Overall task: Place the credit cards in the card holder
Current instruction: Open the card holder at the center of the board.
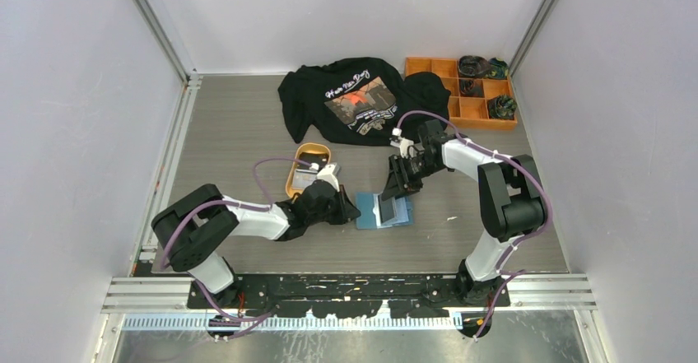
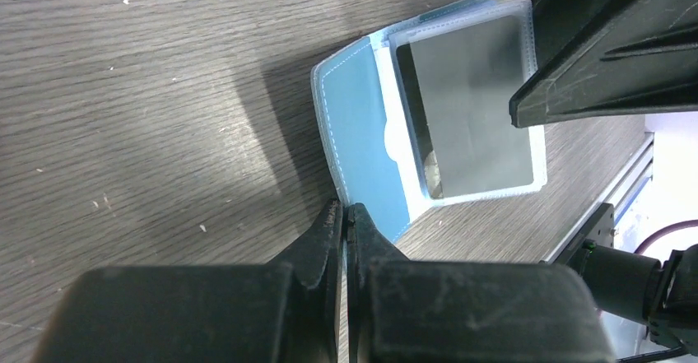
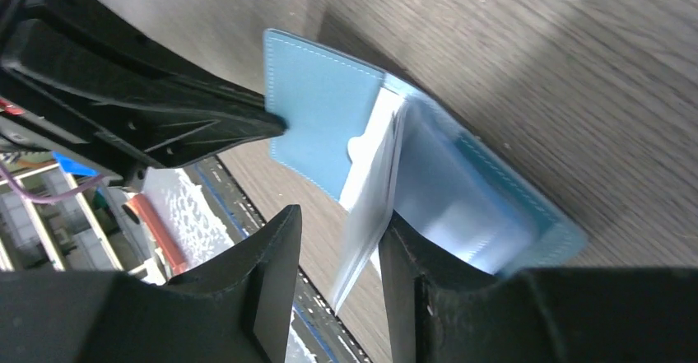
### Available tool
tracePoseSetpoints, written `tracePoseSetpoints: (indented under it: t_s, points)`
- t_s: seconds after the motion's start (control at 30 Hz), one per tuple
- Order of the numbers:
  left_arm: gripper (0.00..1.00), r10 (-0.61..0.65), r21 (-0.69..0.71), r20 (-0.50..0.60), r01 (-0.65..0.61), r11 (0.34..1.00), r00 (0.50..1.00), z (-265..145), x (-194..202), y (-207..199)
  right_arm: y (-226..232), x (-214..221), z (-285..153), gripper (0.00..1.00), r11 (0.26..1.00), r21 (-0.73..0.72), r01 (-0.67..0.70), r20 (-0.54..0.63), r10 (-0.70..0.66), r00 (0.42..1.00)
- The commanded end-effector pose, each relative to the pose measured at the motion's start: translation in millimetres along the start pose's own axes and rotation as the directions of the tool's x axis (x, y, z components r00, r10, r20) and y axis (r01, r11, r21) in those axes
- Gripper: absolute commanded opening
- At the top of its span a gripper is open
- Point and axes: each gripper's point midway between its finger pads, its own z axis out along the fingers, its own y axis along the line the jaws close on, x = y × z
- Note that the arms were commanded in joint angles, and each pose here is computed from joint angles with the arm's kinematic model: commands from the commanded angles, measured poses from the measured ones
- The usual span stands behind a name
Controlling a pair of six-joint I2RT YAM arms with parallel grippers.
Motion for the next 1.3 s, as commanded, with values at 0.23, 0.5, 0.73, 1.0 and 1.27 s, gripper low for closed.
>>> tracePoseSetpoints:
  t_s: [0.23, 0.5, 0.73, 1.0, 1.27]
  points:
    - [0.0, -0.025, 0.093, 0.039, 0.021, 0.995, 0.999, 5, -9, -20, 33, -10, 1, 0.44, 0.981, -0.19, -0.027, 0.013, 0.03, 0.999]
    - [0.02, -0.027, 0.129, 0.022, 0.024, 0.991, 0.999, 3, -5, -26, 33, -9, 9, 0.45, 0.97, -0.232, -0.075, -0.008, 0.075, 0.997]
    - [0.06, -0.03, 0.126, 0.026, 0.026, 0.992, 0.999, 0, -5, -24, 21, -9, 16, 0.4, 0.976, -0.195, -0.096, -0.021, 0.094, 0.995]
    - [0.11, -0.002, 0.099, 0.061, -0.004, 0.995, 0.998, -15, -11, -18, 6, -10, 8, 0.3, 0.998, -0.064, -0.011, -0.012, 0.01, 1.0]
    - [0.4, 0.072, 0.085, 0.154, -0.085, 0.993, 0.985, -47, -30, -17, 23, -12, -19, 0.29, 0.978, -0.043, 0.204, 0.024, -0.203, 0.979]
